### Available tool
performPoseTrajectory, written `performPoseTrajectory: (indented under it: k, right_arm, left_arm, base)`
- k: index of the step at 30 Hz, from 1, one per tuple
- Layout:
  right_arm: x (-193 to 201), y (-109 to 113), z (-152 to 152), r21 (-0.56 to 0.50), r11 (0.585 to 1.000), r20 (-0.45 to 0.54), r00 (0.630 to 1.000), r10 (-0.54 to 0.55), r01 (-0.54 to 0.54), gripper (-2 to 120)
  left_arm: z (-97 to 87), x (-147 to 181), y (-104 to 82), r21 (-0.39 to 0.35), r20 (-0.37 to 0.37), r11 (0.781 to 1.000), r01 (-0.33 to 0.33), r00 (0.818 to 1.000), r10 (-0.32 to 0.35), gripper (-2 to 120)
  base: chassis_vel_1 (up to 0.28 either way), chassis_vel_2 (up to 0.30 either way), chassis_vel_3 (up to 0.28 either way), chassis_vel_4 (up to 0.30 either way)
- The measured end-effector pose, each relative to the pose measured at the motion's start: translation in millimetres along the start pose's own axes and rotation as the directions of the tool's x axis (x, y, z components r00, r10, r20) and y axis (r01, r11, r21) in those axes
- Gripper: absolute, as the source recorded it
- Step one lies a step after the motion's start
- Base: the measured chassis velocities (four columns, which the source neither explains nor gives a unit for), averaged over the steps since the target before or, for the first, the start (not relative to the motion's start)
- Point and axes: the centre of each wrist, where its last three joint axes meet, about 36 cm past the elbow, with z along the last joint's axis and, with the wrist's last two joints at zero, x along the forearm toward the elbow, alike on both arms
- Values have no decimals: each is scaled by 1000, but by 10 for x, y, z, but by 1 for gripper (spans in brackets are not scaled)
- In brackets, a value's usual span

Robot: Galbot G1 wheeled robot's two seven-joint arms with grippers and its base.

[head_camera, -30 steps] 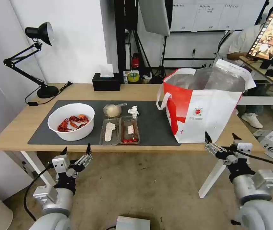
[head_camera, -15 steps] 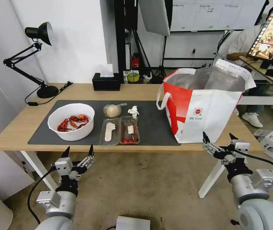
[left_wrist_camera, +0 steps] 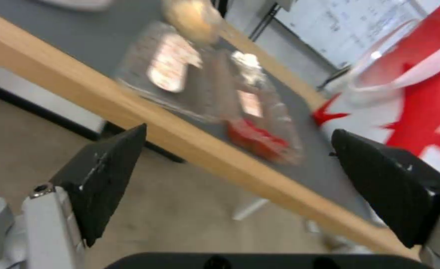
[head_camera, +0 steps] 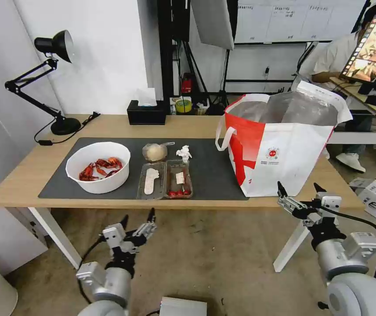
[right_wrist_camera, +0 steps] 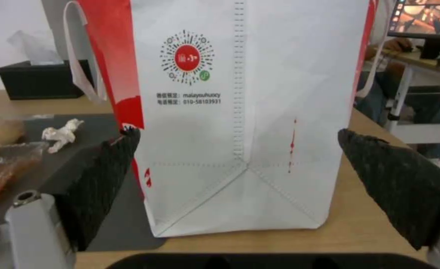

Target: Pick up the trash from the table and place it into the takeout bag.

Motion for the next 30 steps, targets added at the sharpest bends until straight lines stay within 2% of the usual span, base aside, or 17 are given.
performPoseTrajectory:
  k: [1, 4, 5, 7, 8, 11, 12, 15, 19, 30]
  right_arm:
    - [0, 0, 0, 0, 1000, 0, 1000, 0, 0, 100]
    - [-3, 21, 6, -1, 1000, -1, 1000, -7, 7, 100]
    - [-3, 21, 6, -1, 1000, -1, 1000, -7, 7, 100]
    - [-4, 29, 8, -1, 1000, -1, 1000, -9, 9, 100]
    - [-4, 29, 8, -1, 1000, -1, 1000, -9, 9, 100]
    - [-5, 32, 9, -1, 1000, -2, 1000, -10, 10, 100]
    - [-5, 32, 9, -1, 1000, -2, 1000, -10, 10, 100]
    - [-7, 30, 7, 1, 1000, -1, 1000, -11, 11, 100]
    - [-8, 25, 3, 5, 1000, -1, 1000, -12, 12, 100]
    - [-10, 5, -18, 23, 1000, 0, 1000, -19, 19, 100]
  left_arm:
    - [0, 0, 0, 0, 0, 1000, 0, 1000, 0, 100]
    - [-53, -87, -113, 132, -25, 990, -38, 999, 42, 100]
    - [-53, -87, -113, 132, -25, 990, -38, 999, 42, 100]
    - [-109, -136, -175, 224, -52, 974, -44, 997, 57, 100]
    - [-109, -136, -175, 224, -52, 974, -44, 997, 57, 100]
    - [-156, -222, -208, 336, -81, 940, -52, 993, 84, 100]
    - [-156, -222, -208, 336, -81, 940, -52, 993, 84, 100]
    - [-158, -308, -206, 404, -103, 913, -55, 989, 105, 100]
    - [-133, -409, -188, 430, -117, 901, -53, 987, 114, 100]
    - [-116, -650, -15, 436, -123, 899, -31, 988, 94, 100]
  base:
    - [0, 0, 0, 0]
    - [0, 0, 0, 0]
    - [0, 0, 0, 0]
    - [0, 0, 0, 0]
    - [0, 0, 0, 0]
    - [0, 0, 0, 0]
    - [0, 0, 0, 0]
    - [0, 0, 0, 0]
    - [0, 0, 0, 0]
    - [0, 0, 0, 0]
